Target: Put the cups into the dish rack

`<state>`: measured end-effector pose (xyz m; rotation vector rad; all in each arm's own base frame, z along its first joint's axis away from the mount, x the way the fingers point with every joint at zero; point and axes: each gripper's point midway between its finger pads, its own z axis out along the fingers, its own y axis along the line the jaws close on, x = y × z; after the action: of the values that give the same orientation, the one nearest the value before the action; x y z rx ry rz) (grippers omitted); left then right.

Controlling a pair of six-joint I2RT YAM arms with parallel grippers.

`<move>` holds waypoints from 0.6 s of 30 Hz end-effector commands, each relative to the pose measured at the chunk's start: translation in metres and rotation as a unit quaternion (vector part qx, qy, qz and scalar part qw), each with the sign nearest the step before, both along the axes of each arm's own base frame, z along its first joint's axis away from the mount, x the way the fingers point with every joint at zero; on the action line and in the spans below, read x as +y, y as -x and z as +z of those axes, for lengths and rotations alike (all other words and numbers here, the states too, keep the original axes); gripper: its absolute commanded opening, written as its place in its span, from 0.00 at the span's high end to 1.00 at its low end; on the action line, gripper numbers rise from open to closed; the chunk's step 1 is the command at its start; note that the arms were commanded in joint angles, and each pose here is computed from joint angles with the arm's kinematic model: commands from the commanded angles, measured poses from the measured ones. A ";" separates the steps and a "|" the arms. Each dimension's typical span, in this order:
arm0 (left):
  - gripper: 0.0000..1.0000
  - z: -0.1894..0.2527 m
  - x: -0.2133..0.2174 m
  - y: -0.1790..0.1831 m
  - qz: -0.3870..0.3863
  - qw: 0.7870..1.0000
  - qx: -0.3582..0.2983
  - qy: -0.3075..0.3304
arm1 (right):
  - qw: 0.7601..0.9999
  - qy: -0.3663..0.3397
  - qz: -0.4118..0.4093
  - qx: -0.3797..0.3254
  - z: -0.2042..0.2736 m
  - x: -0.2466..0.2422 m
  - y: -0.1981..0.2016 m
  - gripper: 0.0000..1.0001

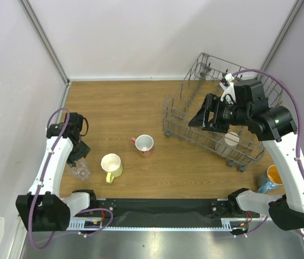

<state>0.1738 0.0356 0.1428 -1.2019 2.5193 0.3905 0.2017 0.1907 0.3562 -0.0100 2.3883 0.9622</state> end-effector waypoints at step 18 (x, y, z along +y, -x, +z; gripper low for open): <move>0.43 -0.056 0.018 -0.011 0.061 0.998 0.028 -0.001 | 0.998 0.038 0.027 -0.051 0.017 -0.012 -0.005 0.24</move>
<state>0.1862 0.0489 0.0941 -1.3117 2.5296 0.4355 0.2063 0.1827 0.3629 -0.1155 2.3811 0.8867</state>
